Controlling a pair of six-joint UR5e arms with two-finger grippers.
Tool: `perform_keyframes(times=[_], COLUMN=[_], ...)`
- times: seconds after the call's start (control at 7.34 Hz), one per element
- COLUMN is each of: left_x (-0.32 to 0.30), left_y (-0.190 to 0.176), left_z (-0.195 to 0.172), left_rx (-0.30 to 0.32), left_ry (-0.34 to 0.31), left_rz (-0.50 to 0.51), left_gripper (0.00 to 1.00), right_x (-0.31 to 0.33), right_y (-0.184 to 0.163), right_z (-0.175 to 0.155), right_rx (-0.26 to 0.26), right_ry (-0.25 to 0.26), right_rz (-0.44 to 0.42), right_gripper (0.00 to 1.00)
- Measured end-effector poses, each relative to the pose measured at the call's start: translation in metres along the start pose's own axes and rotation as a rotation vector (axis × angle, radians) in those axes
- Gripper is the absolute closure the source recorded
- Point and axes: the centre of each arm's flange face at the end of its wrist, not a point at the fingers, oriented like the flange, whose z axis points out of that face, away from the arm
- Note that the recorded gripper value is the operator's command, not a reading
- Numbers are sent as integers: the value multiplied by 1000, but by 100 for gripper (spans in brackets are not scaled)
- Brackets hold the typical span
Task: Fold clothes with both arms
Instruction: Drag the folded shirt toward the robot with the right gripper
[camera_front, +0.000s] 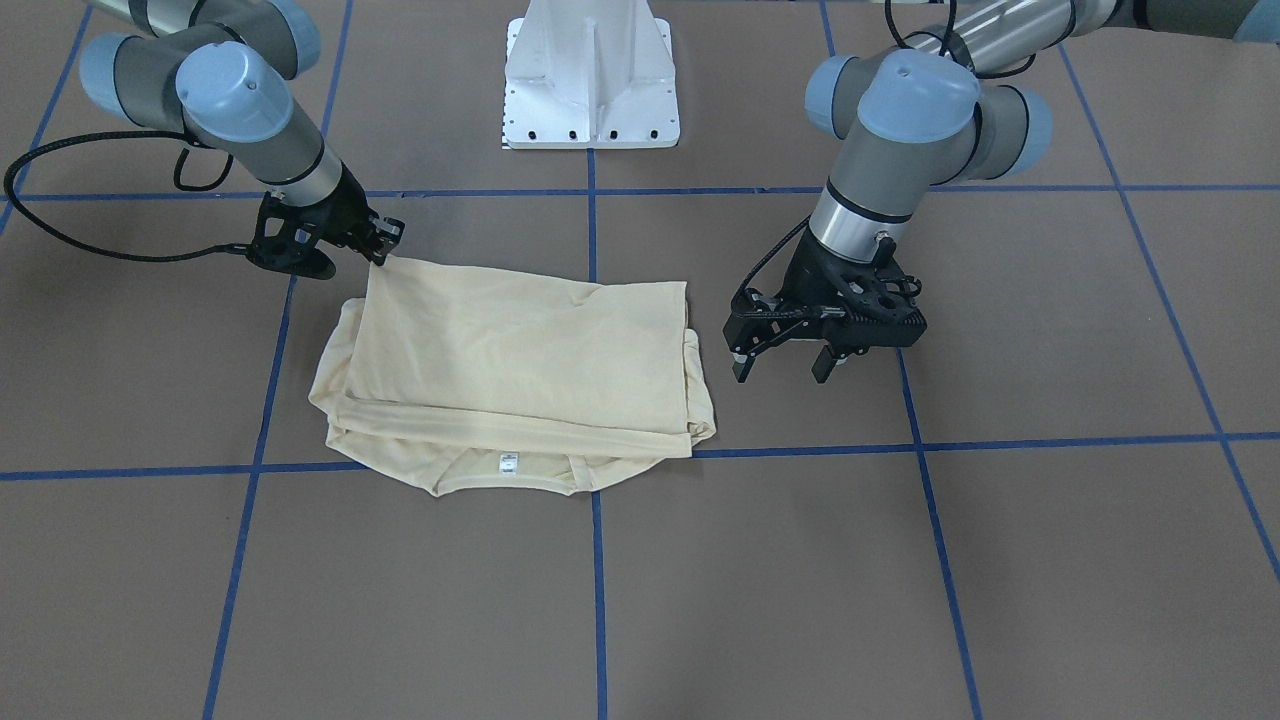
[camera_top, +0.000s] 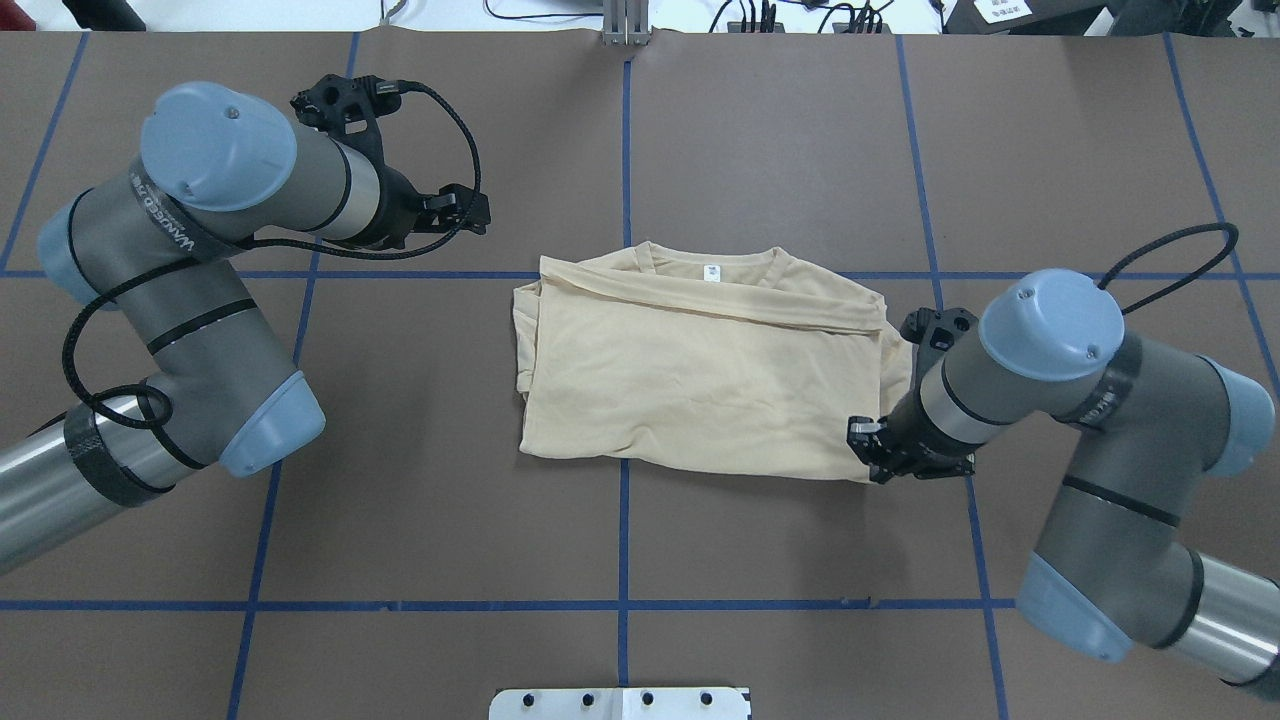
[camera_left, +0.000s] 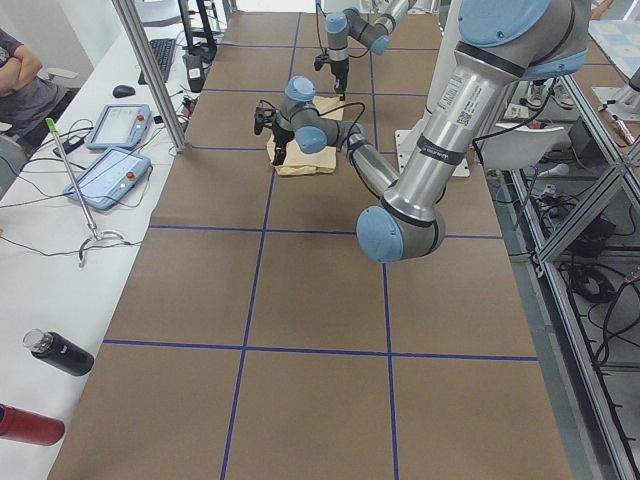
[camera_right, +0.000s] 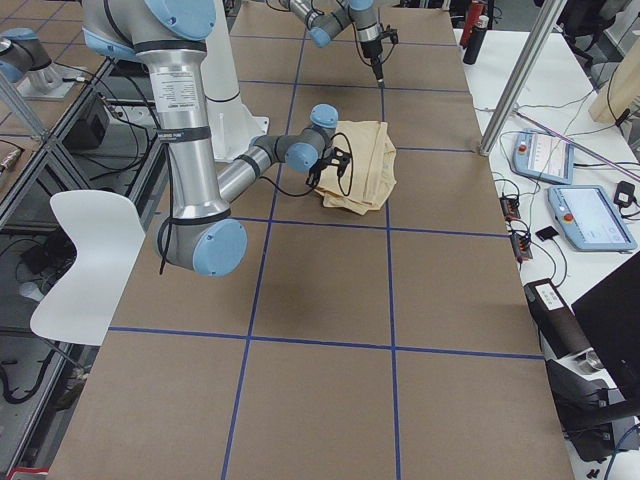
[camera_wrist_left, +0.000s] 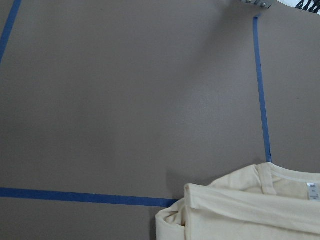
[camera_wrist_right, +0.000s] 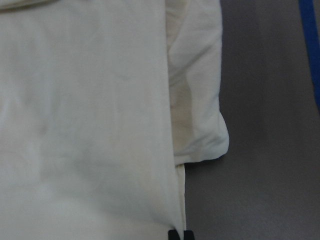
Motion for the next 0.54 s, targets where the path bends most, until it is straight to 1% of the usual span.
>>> perform_keyframes(times=[0.14,0.27,0.41,0.54], left_x=[0,0,0,0], left_y=[0,0,-1,-1], left_z=[0,-1,-2,-3], left_rx=[0,1,3,5], left_ry=[1,1,2,4], left_rz=[0,0,0,0], left_gripper=[0,0,0,0], right_x=[16,25,26,24], right_y=[33,66,99,128], right_z=[4,9,17,25], right_rx=[-46,-109,-180,-235], right_ry=[18,35,55,75], right_rz=[-22,-27,-8,12], right_gripper=[100,100,100,95])
